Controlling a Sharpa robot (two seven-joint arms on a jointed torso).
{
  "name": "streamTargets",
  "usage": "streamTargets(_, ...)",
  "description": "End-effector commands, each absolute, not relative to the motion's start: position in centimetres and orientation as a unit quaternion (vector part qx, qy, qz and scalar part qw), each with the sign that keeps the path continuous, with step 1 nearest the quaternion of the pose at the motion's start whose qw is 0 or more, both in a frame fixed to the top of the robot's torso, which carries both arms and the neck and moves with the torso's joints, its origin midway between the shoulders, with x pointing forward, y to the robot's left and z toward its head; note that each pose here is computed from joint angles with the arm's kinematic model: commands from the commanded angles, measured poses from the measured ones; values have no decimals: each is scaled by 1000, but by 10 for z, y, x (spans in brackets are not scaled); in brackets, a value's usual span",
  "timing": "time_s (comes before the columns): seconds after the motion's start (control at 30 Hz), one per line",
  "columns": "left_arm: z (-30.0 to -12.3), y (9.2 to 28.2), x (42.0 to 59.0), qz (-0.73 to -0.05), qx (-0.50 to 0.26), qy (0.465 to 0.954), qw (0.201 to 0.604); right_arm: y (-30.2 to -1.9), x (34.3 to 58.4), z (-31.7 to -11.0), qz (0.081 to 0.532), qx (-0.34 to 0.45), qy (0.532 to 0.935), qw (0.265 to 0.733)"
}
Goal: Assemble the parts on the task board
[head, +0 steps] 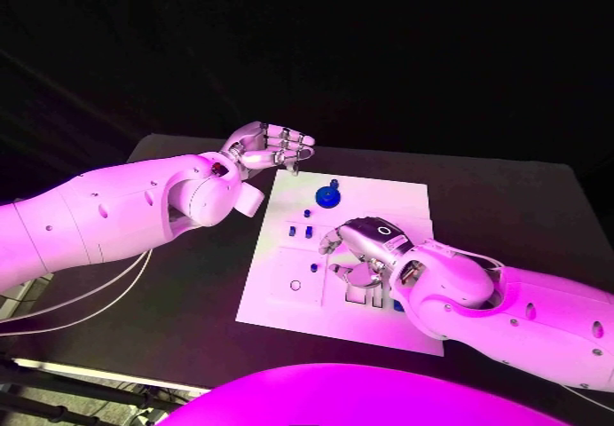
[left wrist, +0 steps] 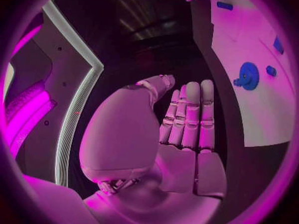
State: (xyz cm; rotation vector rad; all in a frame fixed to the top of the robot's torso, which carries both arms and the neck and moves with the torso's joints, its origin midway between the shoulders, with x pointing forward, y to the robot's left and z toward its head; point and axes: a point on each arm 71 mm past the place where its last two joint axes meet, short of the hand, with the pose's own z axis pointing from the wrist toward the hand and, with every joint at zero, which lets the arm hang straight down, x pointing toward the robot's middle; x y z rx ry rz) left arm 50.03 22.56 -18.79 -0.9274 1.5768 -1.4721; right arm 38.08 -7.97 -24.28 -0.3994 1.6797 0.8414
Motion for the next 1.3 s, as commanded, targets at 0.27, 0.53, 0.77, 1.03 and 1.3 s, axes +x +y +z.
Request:
streamTargets(0.27, -187, 225, 499, -585, -356, 624, 377, -133, 405, -222, 314, -141, 753, 562)
streamTargets(0.53, -187, 227, 499, -585, -356, 624, 377, -157, 423, -224, 275, -136, 772, 557)
streamTargets(0.77, -187, 226, 498, -586, -354, 624, 376, -160, 430, -228, 259, -140, 778, 555)
streamTargets(1.03, -187, 226, 498, -586, -354, 625, 376, -157, 432, -231, 259, -143, 777, 555)
streamTargets(1.3, -187, 227, 498, -582, -351, 629, 378, -154, 430, -232, 264, -144, 779, 550)
